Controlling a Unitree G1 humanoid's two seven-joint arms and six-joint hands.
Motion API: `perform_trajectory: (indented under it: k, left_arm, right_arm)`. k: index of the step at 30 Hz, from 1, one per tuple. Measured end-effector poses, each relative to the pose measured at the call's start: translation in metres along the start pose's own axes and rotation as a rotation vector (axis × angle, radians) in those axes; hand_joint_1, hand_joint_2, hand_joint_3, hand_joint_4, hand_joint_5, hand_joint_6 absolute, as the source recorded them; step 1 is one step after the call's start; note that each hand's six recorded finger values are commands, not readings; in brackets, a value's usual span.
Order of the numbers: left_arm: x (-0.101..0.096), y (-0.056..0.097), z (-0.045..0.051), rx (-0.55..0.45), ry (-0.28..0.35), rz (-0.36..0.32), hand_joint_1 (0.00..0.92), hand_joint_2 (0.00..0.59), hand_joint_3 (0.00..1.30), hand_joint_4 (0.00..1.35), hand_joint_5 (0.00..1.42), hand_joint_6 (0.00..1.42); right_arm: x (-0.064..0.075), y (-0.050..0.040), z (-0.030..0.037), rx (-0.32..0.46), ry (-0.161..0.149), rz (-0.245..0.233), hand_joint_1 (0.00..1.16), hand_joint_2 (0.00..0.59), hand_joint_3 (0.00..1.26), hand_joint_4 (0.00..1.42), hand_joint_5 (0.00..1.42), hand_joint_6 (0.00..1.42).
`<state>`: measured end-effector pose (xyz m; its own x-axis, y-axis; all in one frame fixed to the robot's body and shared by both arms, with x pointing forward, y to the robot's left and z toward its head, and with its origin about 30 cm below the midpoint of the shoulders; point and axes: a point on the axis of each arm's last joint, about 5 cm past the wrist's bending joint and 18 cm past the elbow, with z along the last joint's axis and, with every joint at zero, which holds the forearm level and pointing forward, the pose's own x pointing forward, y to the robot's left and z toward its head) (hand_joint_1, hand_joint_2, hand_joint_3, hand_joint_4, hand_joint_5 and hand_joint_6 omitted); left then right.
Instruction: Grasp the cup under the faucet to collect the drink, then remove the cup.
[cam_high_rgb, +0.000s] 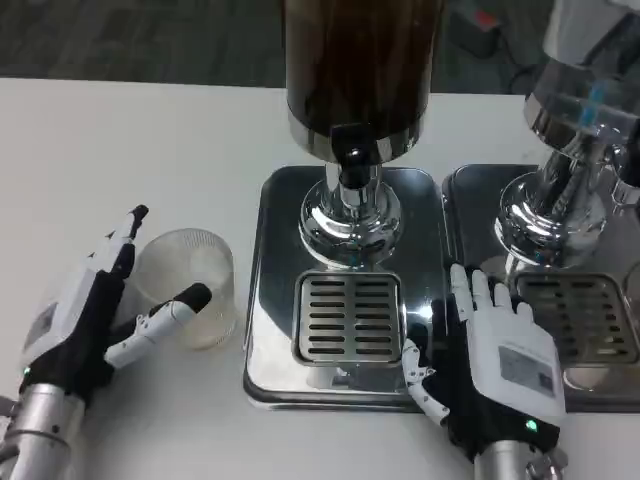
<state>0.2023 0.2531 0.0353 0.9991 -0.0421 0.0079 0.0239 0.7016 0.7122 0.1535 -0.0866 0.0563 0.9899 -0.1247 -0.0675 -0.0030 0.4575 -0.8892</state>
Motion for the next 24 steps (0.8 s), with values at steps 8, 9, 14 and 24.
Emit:
perform_trajectory:
  k: [8,9,14,24]
  left_arm:
    - [0.0016,-0.0021,0.0016,-0.029,-0.027,-0.046,0.039,0.000,0.00,0.00,0.10,0.06]
    - [0.0015,-0.0025,0.0018,-0.037,-0.030,-0.044,0.044,0.000,0.00,0.00,0.12,0.06]
    - [0.0015,-0.0028,0.0020,-0.045,-0.038,-0.042,0.103,0.004,0.00,0.00,0.18,0.12]
    - [0.0061,-0.0018,0.0052,-0.037,-0.064,-0.012,0.301,0.083,0.09,0.31,0.57,0.68]
  right_arm:
    - [-0.0002,0.0002,0.0002,0.003,0.001,0.002,0.31,0.518,0.03,0.00,0.00,0.00]
    - [-0.0004,0.0003,0.0000,0.003,0.002,0.002,0.31,0.518,0.03,0.00,0.00,0.00]
    - [-0.0006,0.0004,-0.0002,0.003,0.003,0.003,0.31,0.518,0.03,0.00,0.00,0.00]
    - [-0.0008,0.0008,0.0010,0.009,0.007,0.001,0.31,0.518,0.03,0.00,0.00,0.00]
